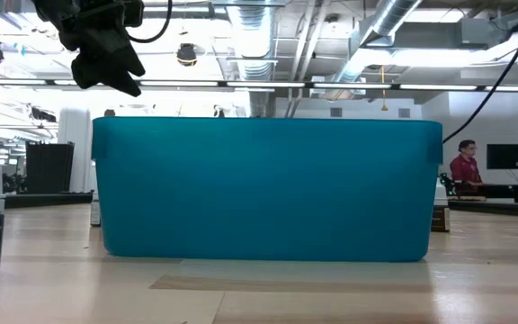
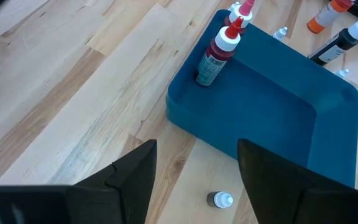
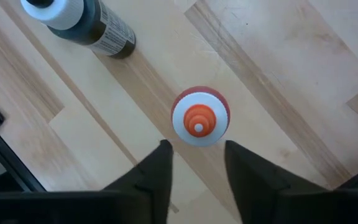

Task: Pick & Place food coloring
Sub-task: Put the big orange food coloring bottle into the blue container

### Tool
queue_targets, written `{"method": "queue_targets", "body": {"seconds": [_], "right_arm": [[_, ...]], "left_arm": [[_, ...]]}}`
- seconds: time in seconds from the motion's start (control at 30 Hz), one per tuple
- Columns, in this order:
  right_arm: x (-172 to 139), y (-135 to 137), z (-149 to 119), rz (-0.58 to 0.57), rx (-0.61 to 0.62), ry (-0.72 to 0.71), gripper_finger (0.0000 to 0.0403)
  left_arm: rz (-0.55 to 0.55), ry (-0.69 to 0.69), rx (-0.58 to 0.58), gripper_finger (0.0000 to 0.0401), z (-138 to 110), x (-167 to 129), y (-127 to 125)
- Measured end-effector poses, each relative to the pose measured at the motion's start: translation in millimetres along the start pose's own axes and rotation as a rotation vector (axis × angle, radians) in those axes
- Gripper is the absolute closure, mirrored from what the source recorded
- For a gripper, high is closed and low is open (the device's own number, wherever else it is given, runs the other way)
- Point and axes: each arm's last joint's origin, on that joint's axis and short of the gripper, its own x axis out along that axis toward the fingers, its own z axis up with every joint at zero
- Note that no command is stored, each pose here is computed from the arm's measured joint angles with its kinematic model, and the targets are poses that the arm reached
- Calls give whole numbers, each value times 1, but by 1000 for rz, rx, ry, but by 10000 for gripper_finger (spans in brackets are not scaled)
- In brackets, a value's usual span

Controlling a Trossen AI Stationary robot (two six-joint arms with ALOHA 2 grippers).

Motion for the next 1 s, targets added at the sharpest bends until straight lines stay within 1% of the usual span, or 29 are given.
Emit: {"method": "queue_targets", "body": {"seconds": [0.1, 0.2, 0.27, 0.37, 0.57, 0.73, 0.87, 1.0], "right_arm": [[0, 0, 0, 0, -2, -2, 212], [0, 0, 1, -1, -13, -7, 184], [1, 0, 4, -3, -11, -8, 174], [2, 1, 9, -8, -20, -11, 171], [4, 1, 16, -16, -53, -9, 182], [4, 1, 16, -16, -56, -4, 200], [4, 1, 16, -17, -52, 11, 229], [4, 1, 16, -17, -52, 14, 268]], "left_arm": [[0, 0, 0, 188, 0, 0, 0], [0, 0, 0, 188, 0, 0, 0], [0, 0, 0, 188, 0, 0, 0], [0, 0, 0, 188, 0, 0, 0], [0, 0, 0, 188, 0, 0, 0], [0, 0, 2, 188, 0, 0, 0], [0, 0, 15, 188, 0, 0, 0], [0, 0, 15, 188, 0, 0, 0]]}}
